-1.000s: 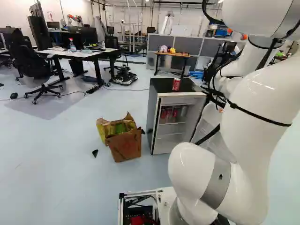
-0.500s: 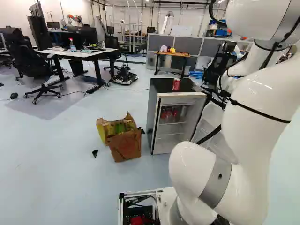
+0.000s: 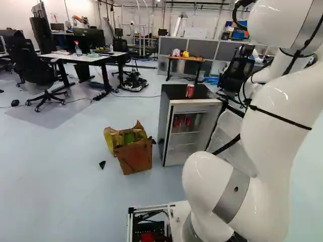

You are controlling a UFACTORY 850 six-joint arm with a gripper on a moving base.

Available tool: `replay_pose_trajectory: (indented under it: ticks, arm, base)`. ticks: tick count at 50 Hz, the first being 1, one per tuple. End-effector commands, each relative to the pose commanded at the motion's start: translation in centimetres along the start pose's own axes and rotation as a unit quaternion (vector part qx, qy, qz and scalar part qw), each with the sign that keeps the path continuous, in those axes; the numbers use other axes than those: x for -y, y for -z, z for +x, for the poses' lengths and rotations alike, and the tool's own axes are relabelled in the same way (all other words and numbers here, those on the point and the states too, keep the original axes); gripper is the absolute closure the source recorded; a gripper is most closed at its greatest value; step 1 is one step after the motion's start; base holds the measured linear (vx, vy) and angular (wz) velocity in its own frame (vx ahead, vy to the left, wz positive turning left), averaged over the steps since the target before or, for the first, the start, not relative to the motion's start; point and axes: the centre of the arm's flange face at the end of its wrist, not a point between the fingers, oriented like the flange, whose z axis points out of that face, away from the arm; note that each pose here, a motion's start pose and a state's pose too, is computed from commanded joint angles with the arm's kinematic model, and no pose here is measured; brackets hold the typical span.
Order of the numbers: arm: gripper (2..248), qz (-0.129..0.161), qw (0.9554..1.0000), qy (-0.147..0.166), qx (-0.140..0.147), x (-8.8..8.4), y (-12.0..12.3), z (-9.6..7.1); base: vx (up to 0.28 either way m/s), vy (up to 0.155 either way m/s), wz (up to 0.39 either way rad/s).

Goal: Grab a drink from the fridge

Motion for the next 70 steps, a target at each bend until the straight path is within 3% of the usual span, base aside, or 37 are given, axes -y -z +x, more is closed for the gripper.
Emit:
replay_pose_trajectory:
  ticks: [19,41,70]
  arm:
    - [3,-0.009,0.9996,-0.009,0.025,-1.1,-2.9,1.3]
    - [3,-0.009,0.9982,-0.013,0.058,-1.1,-6.8,2.7]
    - [3,-0.006,0.9913,-0.016,0.131,-0.7,-11.6,3.9]
  base:
    - [0.000,0.000,0.000]
    - [0.000,0.000,0.000]
    - [0.000,0.000,0.000]
